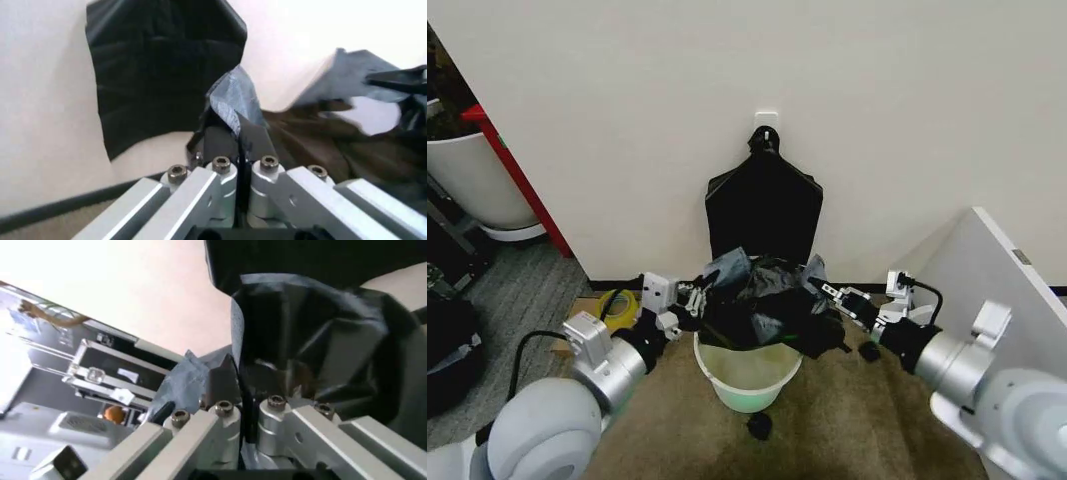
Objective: Place the garbage bag over the trash bin.
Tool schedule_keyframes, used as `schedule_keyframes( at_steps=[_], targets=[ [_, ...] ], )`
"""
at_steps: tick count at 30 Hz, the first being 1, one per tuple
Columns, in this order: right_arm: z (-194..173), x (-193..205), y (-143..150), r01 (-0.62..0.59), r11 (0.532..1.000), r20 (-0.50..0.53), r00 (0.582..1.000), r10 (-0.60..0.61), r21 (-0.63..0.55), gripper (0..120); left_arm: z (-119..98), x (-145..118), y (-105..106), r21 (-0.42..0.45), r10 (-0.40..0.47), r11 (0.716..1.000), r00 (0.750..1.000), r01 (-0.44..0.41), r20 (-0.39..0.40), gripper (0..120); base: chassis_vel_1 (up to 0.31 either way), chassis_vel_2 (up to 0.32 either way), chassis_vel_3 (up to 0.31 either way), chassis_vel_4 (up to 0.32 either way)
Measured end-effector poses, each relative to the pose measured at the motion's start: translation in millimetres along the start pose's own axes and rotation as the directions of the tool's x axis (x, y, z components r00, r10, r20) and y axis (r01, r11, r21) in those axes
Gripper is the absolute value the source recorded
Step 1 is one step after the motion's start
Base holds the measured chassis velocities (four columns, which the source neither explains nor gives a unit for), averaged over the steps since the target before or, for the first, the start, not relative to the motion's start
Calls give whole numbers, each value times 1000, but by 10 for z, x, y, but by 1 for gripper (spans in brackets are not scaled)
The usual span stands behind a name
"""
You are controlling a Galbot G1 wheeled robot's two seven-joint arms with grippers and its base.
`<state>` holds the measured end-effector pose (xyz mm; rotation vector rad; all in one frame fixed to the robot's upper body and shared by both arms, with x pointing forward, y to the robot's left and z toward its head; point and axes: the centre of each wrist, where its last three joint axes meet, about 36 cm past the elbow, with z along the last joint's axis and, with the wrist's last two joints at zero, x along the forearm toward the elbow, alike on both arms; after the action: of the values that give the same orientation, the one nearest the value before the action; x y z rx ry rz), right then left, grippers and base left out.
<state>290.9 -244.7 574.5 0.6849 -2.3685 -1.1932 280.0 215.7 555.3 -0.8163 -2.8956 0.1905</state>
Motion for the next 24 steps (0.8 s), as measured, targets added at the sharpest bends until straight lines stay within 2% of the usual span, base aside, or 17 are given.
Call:
schedule_keyframes(
  at_steps=[4,7,11,12,15,18,21,24],
  targets=[
    [210,-36,-31,-35,999,22,999,35,25,0,104,-26,-137,25,5,1000,999,-6,48,0,0,0,0,0],
    [255,-57,-49,-46,999,32,998,45,27,0,152,-43,-141,18,0,1000,998,-1,57,0,0,0,0,0],
    [605,-242,-200,-135,988,50,990,132,76,0,575,-200,71,-40,-101,994,993,103,59,0,0,0,0,0],
    [605,-242,-200,-135,988,50,990,132,76,0,575,-200,71,-40,-101,994,993,103,59,0,0,0,0,0],
    [757,-333,-249,-188,971,75,981,178,146,0,844,-242,245,-49,-166,985,985,168,42,0,0,0,0,0],
    [824,-342,-298,-241,942,95,970,225,233,0,1004,-236,326,-48,-199,979,980,200,28,0,0,0,0,0],
    [839,-328,-310,-255,931,98,966,238,261,0,1025,-233,326,-48,-199,979,980,200,24,0,0,0,0,0],
    [882,-272,-323,-267,903,44,962,269,336,0,1018,-259,314,-62,-188,980,982,188,-5,0,0,0,0,0]
  ],
)
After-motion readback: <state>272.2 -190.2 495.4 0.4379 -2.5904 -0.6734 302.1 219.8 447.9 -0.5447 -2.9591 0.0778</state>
